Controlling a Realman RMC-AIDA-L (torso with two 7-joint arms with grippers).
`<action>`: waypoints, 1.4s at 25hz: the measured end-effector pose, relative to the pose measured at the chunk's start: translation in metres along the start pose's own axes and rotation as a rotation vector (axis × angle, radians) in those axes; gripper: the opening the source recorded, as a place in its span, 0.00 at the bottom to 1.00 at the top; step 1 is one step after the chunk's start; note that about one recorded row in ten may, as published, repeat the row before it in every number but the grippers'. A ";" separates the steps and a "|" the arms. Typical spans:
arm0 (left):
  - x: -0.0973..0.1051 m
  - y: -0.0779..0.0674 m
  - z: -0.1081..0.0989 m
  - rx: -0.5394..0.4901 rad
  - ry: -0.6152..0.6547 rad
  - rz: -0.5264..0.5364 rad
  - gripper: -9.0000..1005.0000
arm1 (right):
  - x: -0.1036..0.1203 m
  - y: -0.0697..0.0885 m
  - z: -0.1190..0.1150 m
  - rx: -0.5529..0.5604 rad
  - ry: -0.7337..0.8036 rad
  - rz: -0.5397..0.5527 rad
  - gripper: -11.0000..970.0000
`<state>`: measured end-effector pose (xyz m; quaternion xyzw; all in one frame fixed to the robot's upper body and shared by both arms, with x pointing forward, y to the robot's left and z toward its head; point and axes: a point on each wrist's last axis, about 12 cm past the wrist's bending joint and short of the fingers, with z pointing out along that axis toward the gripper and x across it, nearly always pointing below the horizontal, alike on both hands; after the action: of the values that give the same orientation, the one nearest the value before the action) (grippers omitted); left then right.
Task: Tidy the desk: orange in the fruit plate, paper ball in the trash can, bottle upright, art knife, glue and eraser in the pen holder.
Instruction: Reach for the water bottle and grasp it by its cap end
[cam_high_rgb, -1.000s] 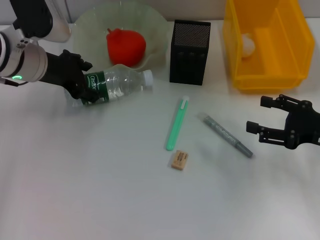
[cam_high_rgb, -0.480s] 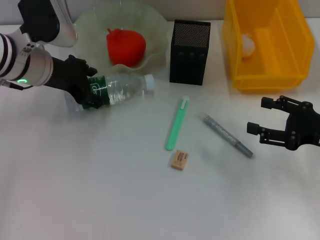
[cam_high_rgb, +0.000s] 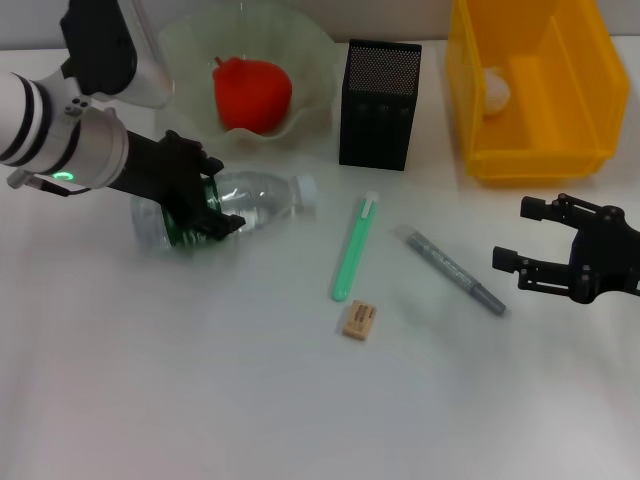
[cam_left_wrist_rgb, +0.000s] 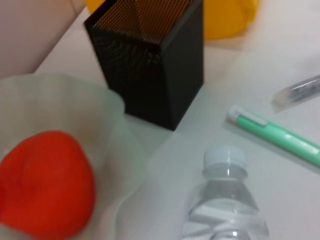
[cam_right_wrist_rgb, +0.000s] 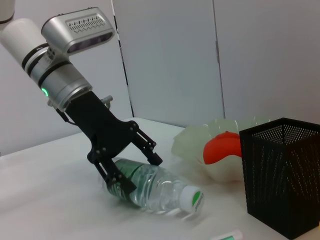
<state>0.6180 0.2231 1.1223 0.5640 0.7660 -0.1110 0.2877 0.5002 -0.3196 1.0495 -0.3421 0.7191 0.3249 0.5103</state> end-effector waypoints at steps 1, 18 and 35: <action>-0.002 -0.001 0.001 0.008 -0.004 0.004 0.81 | 0.000 0.000 0.000 0.000 0.000 0.000 0.83; -0.024 -0.012 0.014 0.070 -0.032 0.042 0.81 | 0.000 0.001 0.001 -0.005 -0.002 0.000 0.83; -0.041 -0.016 0.037 0.097 -0.029 0.059 0.81 | 0.000 0.000 0.000 -0.003 -0.001 -0.001 0.83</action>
<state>0.6228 0.1667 1.1135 0.5978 0.7386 -0.1478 0.2744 0.5002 -0.3198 1.0501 -0.3432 0.7180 0.3259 0.5103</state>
